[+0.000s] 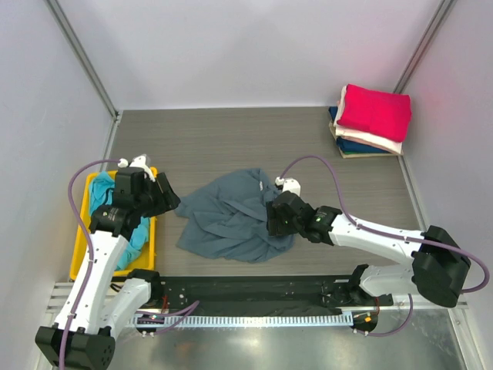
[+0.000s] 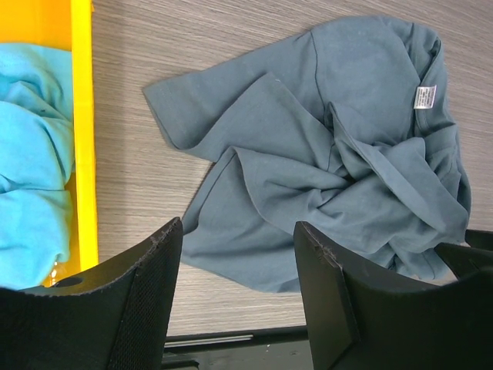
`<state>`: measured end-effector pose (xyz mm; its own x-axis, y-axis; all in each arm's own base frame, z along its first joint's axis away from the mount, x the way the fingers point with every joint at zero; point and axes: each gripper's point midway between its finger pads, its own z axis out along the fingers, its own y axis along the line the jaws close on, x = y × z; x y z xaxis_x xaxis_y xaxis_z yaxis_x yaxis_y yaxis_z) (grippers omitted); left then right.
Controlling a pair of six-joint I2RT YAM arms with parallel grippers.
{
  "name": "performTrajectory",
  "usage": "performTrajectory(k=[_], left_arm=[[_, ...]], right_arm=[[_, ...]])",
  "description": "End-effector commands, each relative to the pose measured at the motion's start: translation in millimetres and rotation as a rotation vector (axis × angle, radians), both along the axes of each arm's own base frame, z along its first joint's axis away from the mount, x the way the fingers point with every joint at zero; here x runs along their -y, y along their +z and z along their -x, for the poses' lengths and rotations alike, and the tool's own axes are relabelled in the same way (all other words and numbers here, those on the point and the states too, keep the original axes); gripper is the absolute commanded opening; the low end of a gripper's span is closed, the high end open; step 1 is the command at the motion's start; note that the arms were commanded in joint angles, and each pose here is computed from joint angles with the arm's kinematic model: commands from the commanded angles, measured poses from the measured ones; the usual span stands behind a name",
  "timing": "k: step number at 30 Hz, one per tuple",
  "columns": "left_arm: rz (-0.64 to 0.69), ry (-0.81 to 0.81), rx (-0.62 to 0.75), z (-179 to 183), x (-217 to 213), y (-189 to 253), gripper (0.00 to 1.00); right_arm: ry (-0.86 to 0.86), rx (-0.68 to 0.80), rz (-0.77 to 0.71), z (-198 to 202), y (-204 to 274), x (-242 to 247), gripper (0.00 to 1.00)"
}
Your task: Fold and stack the t-shirts
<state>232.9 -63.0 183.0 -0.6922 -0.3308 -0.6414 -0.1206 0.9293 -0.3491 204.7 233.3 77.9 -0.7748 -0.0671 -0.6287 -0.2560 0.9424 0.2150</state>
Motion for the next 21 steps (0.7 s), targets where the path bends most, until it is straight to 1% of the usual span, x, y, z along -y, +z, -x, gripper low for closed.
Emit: performTrajectory(k=[1, 2, 5, 8, 9, 11, 12, 14, 15, 17, 18, 20, 21], left_arm=[[0.008, -0.02, 0.033, -5.9, 3.5, 4.7, 0.61], [0.009, -0.02, 0.034, -6.2, 3.4, 4.9, 0.61], [0.007, -0.02, 0.031, -6.4, 3.5, 4.2, 0.61], [0.007, -0.02, 0.031, -6.4, 3.5, 4.2, 0.6], [0.009, -0.02, 0.032, -6.3, 3.4, 4.6, 0.6], [0.008, -0.021, 0.029, -6.2, 3.8, 3.6, 0.6], [0.008, -0.021, 0.028, -6.2, 3.8, 3.6, 0.6], [0.009, -0.022, 0.031, -6.3, 4.1, 4.3, 0.6], [0.01, -0.023, 0.029, -6.3, 4.3, 4.0, 0.6], [0.009, -0.022, 0.028, -6.5, 4.1, 3.6, 0.6], [0.01, -0.023, 0.028, -6.4, 4.3, 3.6, 0.6], [0.011, -0.023, 0.031, -6.5, 4.4, 4.6, 0.6], [0.01, -0.022, 0.032, -6.2, 4.0, 4.6, 0.6]], right_arm=[[0.006, 0.039, -0.029, -11.9, 5.6, -5.0, 0.63], [0.01, 0.037, -0.032, -11.7, 5.7, -5.6, 0.63], [0.019, 0.035, -0.043, -10.4, 7.2, -7.3, 0.54], [0.019, 0.027, -0.054, -7.0, 6.6, -6.6, 0.43], [0.022, 0.021, -0.062, -4.3, 6.2, -6.1, 0.37], [0.023, 0.013, -0.072, -1.4, 5.6, -5.4, 0.33], [0.026, 0.011, -0.081, 0.9, 5.5, -4.9, 0.28], [0.03, 0.009, -0.084, 2.2, 4.3, -4.1, 0.25], [0.036, 0.008, -0.09, 3.4, 4.8, -5.0, 0.17], [0.049, 0.016, -0.097, 3.6, 8.9, -6.5, 0.05], [0.057, 0.03, -0.102, 1.2, 17.9, -8.8, 0.01], [0.044, 0.075, -0.096, -6.3, 40.0, -6.1, 0.01], [0.05, 0.104, -0.068, -10.4, 64.0, -2.9, 0.01]])
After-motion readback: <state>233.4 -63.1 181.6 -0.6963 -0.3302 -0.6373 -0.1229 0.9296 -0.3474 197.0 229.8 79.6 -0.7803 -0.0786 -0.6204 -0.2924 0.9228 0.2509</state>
